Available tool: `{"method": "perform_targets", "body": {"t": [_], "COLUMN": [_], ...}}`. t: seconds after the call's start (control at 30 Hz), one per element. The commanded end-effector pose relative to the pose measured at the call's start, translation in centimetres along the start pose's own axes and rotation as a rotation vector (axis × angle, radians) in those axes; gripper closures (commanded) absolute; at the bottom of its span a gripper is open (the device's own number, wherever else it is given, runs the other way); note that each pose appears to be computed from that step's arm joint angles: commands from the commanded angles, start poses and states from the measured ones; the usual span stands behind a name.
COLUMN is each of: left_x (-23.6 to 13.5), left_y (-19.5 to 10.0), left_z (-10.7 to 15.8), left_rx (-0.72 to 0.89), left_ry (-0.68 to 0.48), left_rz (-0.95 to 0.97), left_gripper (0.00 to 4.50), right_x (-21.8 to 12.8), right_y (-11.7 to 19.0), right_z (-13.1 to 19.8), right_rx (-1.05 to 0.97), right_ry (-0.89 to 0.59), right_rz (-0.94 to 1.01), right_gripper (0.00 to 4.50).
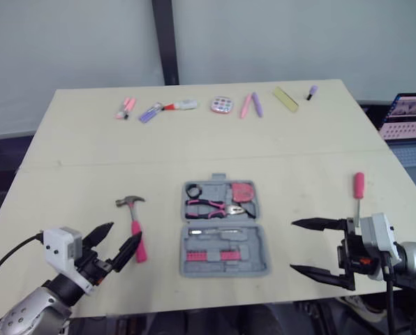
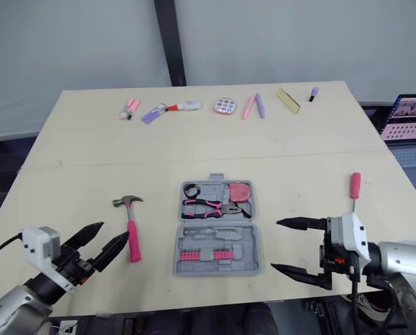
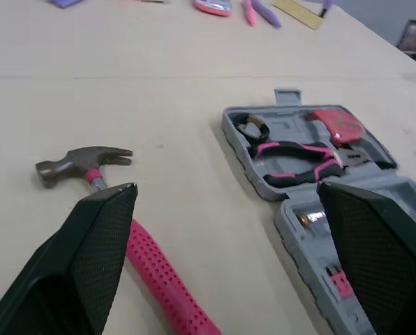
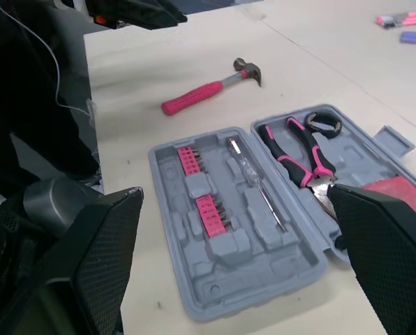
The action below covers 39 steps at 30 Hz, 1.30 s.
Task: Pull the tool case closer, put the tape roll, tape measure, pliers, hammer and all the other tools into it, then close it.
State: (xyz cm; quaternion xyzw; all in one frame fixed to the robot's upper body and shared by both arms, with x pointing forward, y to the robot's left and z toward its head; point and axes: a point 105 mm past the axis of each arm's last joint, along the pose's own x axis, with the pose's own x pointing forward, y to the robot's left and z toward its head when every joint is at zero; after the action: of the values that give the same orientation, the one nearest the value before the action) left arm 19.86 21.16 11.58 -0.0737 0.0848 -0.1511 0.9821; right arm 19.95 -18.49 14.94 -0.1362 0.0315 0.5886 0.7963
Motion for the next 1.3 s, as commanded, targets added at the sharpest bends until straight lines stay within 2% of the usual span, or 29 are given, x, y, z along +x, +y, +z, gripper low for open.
{"method": "perform_targets", "body": {"t": [0.03, 0.1, 0.23, 0.37, 0.47, 0.6, 0.93, 1.3], "left_x": [1.4, 3.0, 5.3, 7.3, 7.9, 8.2, 10.1, 12.9], "left_y": [0.3, 0.6, 1.2, 2.2, 2.6, 3.2, 5.0, 4.3], "left_z": [1.4, 2.1, 2.4, 2.7, 2.0, 0.7, -2.0, -3.2], "left_rx": [0.004, -0.024, -0.012, -0.091, -0.155, -0.157, -0.191, -0.174], "left_ry": [-0.018, -0.028, 0.043, 0.079, 0.132, 0.230, 0.361, 0.389], "left_rz": [0.136, 0.192, 0.287, 0.427, 0.495, 0.569, 0.622, 0.562], "left_gripper": [0.08, 0.08, 0.08, 0.08, 0.08, 0.08, 0.08, 0.08], "right_x": [0.1, 0.1, -0.2, -0.5, -0.6, -0.5, -0.6, -0.8], "right_y": [0.0, -0.2, -0.5, -0.7, -0.8, -0.8, -0.9, -0.7], "right_z": [0.6, 0.5, 0.5, 0.7, 0.9, 1.0, 1.4, 1.7], "right_rx": [-0.007, -0.004, -0.003, -0.009, -0.010, -0.011, -0.020, -0.024], "right_ry": [-0.016, -0.010, 0.005, 0.017, 0.023, 0.025, 0.030, 0.037], "right_rz": [0.012, 0.003, -0.012, -0.031, -0.046, -0.054, -0.073, -0.098], "right_gripper": [0.00, 0.00, 0.00, 0.00, 0.00, 0.00, 0.00, 0.00]}}
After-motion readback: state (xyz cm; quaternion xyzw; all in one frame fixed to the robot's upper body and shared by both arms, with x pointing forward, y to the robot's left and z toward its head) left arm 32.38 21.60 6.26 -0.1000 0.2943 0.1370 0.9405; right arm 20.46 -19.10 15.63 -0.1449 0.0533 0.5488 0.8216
